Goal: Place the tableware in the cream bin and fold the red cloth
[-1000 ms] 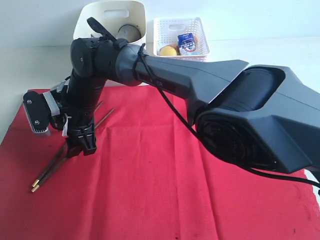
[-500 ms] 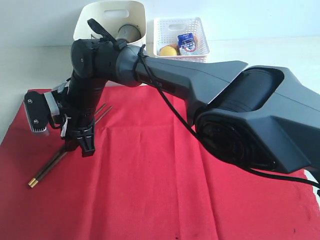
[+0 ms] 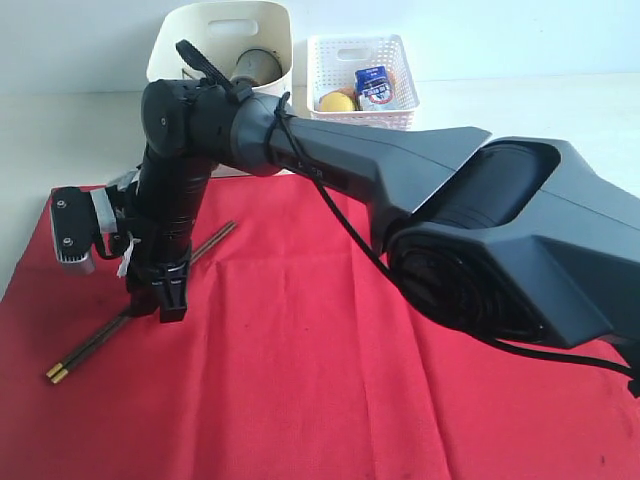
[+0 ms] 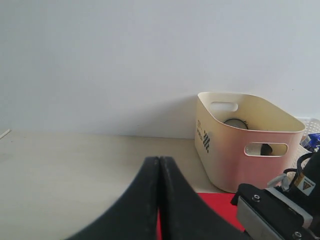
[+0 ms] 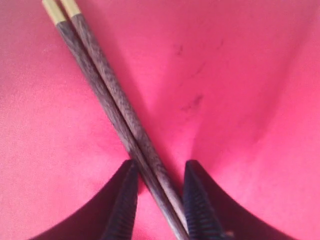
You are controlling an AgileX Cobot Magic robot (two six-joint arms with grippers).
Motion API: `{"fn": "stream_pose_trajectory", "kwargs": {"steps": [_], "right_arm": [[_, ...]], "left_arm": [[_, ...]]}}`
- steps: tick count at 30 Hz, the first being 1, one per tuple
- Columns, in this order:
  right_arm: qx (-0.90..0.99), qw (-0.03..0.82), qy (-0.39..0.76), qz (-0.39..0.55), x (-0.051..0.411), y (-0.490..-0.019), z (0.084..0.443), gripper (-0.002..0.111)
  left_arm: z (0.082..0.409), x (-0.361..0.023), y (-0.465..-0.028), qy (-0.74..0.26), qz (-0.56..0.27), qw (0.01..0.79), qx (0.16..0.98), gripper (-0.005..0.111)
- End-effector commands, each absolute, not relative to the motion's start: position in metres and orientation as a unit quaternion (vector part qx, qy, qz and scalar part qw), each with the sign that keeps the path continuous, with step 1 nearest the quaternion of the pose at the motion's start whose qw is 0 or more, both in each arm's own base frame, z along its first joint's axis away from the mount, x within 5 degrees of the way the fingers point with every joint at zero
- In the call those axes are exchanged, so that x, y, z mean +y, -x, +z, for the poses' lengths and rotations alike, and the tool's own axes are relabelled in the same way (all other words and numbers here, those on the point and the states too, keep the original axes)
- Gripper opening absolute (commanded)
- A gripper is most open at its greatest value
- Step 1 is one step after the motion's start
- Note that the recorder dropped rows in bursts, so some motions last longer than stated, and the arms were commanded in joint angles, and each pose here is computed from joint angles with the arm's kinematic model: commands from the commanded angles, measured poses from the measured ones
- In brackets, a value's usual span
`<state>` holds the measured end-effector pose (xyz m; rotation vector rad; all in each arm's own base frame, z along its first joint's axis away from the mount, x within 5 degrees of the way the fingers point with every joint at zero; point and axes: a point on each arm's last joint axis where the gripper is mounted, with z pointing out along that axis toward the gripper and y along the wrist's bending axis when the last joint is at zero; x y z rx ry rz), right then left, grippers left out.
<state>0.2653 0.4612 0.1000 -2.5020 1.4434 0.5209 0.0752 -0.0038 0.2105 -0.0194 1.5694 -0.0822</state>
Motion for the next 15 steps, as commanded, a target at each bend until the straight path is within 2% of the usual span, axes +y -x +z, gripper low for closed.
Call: {"fn": "stream_pose_trajectory", "kwargs": {"steps": [1,3,6,11,15], "right_arm": [[0.494,0.056,0.852,0.164,0.454,-0.263,0.085,0.029],[0.513,0.065,0.84,0.165,0.457,-0.265,0.092,0.02],[0.555,0.073,0.812,0.166,0.46,-0.268,0.101,0.0],[0.573,0.082,0.798,0.167,0.462,-0.269,0.105,0.0],[0.57,0.107,0.803,0.134,0.458,-0.274,0.136,0.0]], "left_arm": [[0.211,-0.004,-0.075,0.011,-0.037,0.708,0.705,0.001],[0.211,-0.004,-0.075,0.011,-0.037,0.708,0.705,0.001],[0.211,-0.004,-0.075,0.011,-0.037,0.708,0.705,0.001],[0.211,-0.004,-0.075,0.011,-0.037,0.708,0.705,0.001],[0.211,-0.004,-0.075,0.011,-0.037,0.708,0.705,0.001]]}}
